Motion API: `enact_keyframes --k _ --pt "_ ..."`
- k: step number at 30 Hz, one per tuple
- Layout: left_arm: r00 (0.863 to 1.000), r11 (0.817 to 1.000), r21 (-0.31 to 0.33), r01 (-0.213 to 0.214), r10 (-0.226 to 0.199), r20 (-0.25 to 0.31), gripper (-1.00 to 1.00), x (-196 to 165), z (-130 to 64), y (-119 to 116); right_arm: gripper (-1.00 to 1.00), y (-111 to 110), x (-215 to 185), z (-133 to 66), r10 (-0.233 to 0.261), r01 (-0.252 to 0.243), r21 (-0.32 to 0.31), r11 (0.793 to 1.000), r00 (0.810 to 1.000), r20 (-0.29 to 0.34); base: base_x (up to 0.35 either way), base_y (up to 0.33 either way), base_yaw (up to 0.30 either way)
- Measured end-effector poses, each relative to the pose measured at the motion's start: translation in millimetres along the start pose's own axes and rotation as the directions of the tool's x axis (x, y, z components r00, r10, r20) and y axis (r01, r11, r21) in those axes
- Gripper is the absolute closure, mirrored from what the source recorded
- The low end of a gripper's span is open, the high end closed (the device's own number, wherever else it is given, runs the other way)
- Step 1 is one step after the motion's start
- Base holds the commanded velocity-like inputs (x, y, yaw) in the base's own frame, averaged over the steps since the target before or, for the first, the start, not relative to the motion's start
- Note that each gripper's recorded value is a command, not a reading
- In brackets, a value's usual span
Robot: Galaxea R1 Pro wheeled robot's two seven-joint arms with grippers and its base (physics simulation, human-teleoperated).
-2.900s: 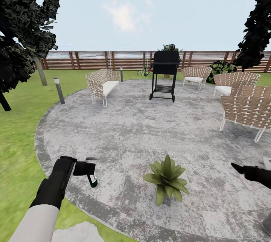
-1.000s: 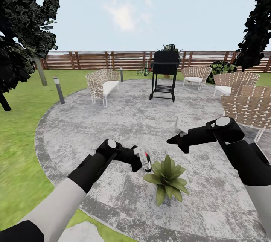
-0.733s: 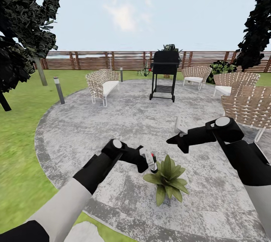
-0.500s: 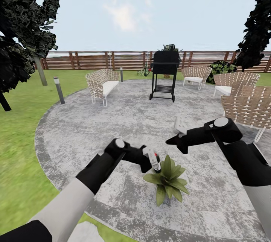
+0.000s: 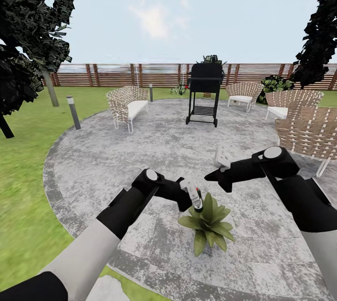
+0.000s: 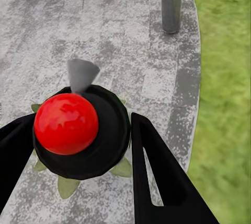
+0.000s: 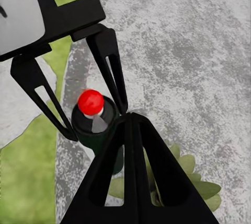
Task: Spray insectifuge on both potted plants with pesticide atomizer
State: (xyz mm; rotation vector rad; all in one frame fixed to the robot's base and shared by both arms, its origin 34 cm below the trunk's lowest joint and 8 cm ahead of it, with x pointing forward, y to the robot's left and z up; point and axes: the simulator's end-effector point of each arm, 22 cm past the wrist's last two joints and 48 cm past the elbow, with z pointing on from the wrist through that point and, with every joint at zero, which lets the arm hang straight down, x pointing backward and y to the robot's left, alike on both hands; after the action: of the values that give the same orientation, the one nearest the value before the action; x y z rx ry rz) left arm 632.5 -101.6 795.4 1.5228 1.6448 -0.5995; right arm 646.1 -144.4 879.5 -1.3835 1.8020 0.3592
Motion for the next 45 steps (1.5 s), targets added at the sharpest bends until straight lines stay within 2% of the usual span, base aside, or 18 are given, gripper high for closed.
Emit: enact_keyframes --k 10,18,45 --pt "1.0 1.0 -0.007 0.007 -0.007 -0.002 1.0 -8 -0.6 3 1.0 1 0 0.4 -0.001 0.001 -0.002 1.0 1.0 0.0 0.0 0.0 0.0" --pt "1.0 1.0 -0.016 -0.006 0.007 0.009 1.0 -20 -2.5 7 1.0 0 -1 0.2 -0.002 0.002 -0.001 1.0 1.0 0.002 0.0 0.0 0.0" --pt "1.0 1.0 -0.018 -0.01 0.011 0.016 1.0 -23 -4.1 8 1.0 0 -1 0.2 -0.003 0.003 0.0 1.0 1.0 0.003 0.0 0.0 0.0"
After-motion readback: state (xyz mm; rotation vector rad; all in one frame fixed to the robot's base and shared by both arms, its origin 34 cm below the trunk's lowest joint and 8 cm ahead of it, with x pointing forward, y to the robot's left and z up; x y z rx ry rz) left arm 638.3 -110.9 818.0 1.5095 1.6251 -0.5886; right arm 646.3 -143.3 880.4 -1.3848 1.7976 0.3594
